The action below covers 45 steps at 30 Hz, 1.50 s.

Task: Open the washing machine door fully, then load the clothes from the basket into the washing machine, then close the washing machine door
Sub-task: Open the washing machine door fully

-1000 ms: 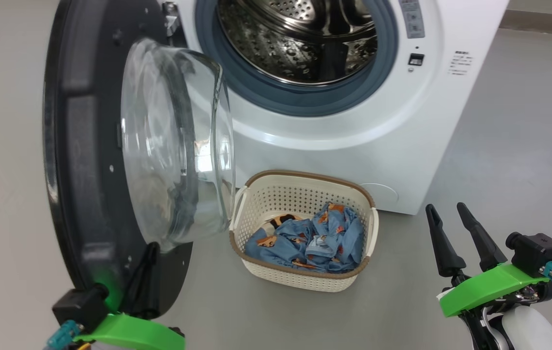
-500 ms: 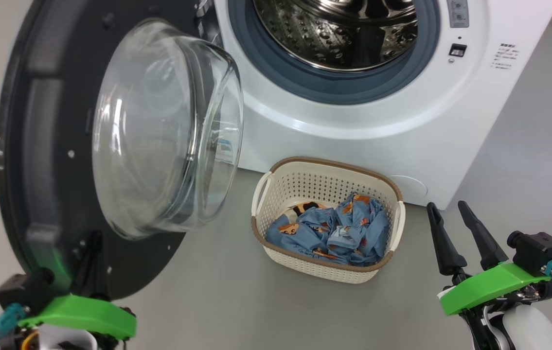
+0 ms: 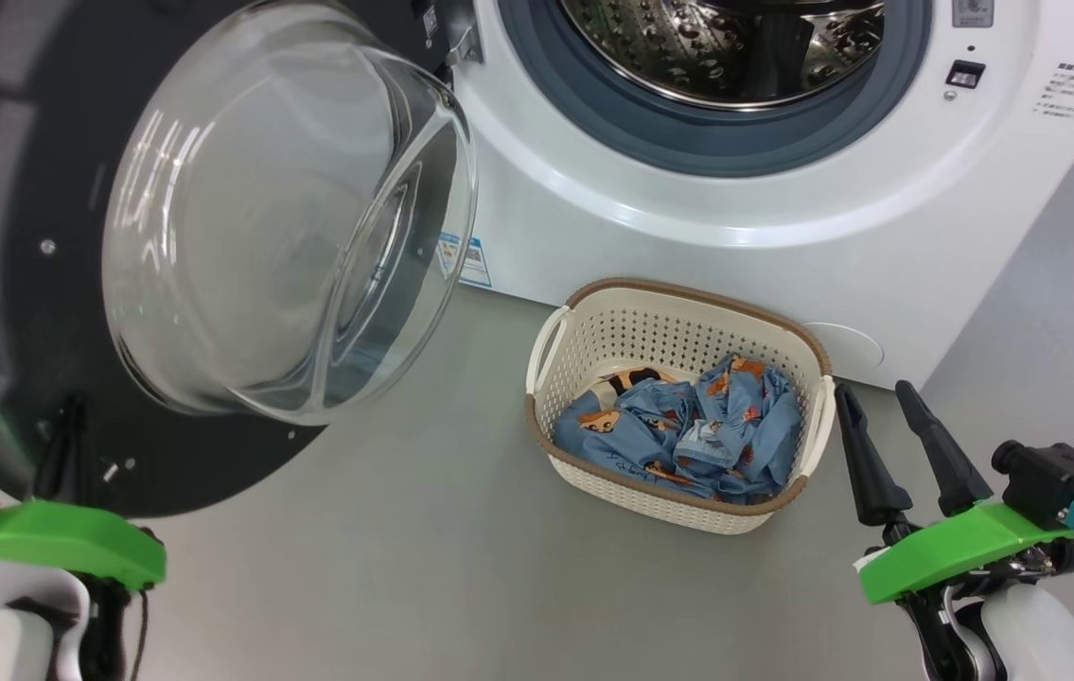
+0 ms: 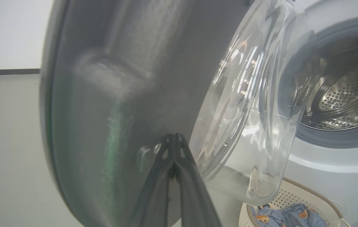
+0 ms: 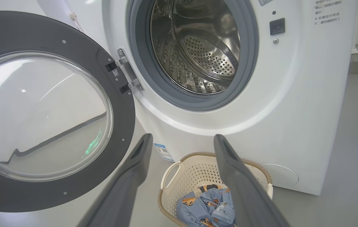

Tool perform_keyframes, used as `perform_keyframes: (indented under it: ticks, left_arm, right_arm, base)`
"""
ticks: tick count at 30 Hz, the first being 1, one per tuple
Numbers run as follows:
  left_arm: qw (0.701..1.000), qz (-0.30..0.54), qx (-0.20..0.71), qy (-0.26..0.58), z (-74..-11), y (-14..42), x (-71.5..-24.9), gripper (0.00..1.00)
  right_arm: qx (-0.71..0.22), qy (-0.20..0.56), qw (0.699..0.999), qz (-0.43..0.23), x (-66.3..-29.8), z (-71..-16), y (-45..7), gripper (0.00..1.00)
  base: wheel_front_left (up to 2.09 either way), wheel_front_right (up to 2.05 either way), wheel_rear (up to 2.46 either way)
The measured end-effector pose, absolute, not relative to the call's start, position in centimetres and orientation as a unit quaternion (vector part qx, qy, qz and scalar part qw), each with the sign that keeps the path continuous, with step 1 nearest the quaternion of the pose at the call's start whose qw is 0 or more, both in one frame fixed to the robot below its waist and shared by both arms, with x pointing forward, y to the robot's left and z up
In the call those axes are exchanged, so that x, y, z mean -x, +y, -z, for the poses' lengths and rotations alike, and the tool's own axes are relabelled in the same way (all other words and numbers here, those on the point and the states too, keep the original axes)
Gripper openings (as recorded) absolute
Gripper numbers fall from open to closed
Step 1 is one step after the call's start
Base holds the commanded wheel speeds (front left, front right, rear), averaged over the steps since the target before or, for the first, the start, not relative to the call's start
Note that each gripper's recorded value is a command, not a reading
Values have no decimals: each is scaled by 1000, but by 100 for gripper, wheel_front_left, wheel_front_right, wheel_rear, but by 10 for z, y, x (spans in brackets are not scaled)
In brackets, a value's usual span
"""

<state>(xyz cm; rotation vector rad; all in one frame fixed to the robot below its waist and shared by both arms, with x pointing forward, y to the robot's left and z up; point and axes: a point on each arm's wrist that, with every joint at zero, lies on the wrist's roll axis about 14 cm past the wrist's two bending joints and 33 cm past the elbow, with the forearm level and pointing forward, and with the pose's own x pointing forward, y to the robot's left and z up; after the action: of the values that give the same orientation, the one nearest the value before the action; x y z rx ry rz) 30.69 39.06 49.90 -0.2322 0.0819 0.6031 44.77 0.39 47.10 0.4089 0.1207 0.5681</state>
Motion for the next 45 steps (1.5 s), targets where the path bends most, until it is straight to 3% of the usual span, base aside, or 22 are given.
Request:
perform_keyframes:
  ticks: [24,45]
  left_arm:
    - [934,-331,-2,136,-514,470,-326,0]
    - [931,-336,-14,140,-518,482,-327,0]
  right_arm:
    - [-211,60,931,-292,-461,-468,21,100]
    - [-210,56,932,-291,-459,-473,20,100]
  base:
    - [0,0,0]
    - [0,0,0]
